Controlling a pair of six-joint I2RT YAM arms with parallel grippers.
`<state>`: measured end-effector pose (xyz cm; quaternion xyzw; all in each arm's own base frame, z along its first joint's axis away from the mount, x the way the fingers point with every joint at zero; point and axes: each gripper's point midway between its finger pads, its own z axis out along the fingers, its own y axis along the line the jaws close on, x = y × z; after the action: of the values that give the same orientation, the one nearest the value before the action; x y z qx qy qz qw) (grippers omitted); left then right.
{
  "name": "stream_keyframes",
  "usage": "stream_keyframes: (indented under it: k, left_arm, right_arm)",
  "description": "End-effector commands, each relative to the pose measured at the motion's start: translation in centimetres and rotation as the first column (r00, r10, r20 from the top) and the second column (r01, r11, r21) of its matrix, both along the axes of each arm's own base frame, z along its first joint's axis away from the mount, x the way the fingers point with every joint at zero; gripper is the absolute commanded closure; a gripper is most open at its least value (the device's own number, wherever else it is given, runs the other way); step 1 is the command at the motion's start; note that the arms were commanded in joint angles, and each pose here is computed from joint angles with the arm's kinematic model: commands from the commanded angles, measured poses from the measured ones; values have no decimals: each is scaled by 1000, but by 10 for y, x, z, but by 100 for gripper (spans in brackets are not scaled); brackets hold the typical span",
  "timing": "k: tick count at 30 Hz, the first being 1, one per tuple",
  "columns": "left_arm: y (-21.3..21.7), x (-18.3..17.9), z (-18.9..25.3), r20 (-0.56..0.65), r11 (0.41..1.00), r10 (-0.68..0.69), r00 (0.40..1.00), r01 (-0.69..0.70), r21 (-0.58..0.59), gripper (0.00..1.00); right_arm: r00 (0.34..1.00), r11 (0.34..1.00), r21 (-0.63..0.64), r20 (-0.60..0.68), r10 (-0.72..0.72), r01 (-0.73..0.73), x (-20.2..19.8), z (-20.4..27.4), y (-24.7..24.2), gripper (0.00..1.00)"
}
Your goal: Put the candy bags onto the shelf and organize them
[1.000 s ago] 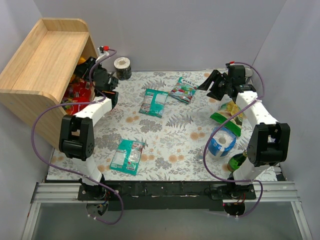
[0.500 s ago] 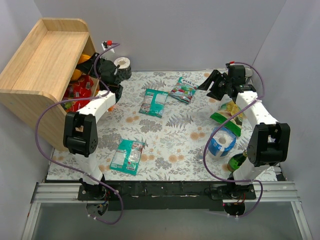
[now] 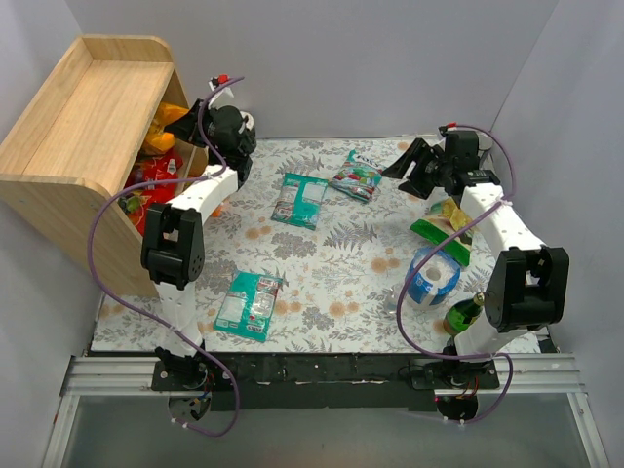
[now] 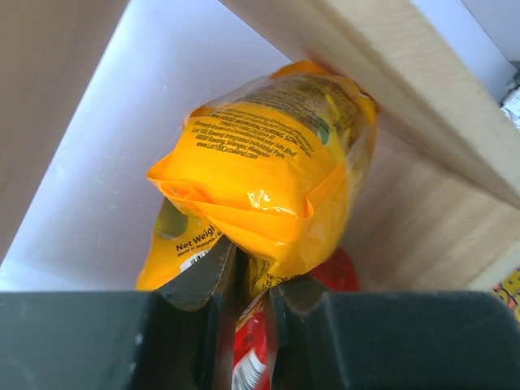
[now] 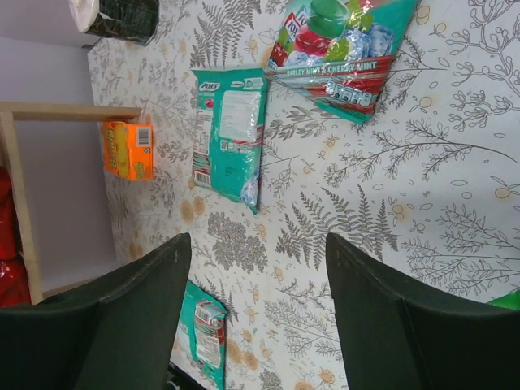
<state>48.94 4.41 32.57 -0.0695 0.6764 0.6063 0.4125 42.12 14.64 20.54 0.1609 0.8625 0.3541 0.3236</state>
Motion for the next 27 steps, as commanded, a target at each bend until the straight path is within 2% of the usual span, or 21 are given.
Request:
stream_keyframes:
  k: [1, 3, 10, 11, 13, 14, 16, 17, 18, 27]
  left_arm:
    - [-13, 20, -4, 80, 996, -57, 995, 62, -58, 83]
    - [-13, 21, -9, 53, 996, -58, 997, 61, -65, 82]
    - [-18, 26, -8, 79, 992, -74, 994, 82, -93, 68]
    - [-18, 27, -5, 90, 991, -77, 993, 86, -98, 61]
    - [-19, 29, -6, 76, 990, -85, 993, 93, -104, 52]
    - [-20, 31, -4, 107, 987, -92, 990, 105, -124, 45]
    - [-22, 33, -9, 75, 984, -105, 992, 114, -138, 39]
    - [-24, 35, -12, 127, 975, -109, 986, 130, -179, 37]
    - [-25, 34, -13, 79, 972, -126, 989, 139, -187, 32]
    - [-34, 22, -33, 58, 935, -181, 982, 190, -300, 15]
  right_arm:
    - [997, 999, 20, 59, 44, -45, -7, 19, 11, 26]
    - [997, 998, 17, 61, 51, -52, -10, 22, 12, 26]
    - [997, 999, -10, 56, 53, -52, -26, 28, 9, 26]
    - [997, 999, -14, 59, 52, -51, -28, 30, 8, 26]
    - [997, 999, -20, 54, 47, -46, -31, 34, 6, 26]
    - [997, 999, -23, 59, 42, -41, -32, 37, 5, 26]
    - [997, 999, -27, 66, 34, -32, -33, 44, 4, 26]
    - [997, 999, -28, 76, 30, -28, -33, 49, 3, 26]
    - [997, 999, -27, 70, 25, -23, -34, 51, 3, 26]
    - [993, 1000, -17, 114, 17, -15, -37, 72, 11, 26]
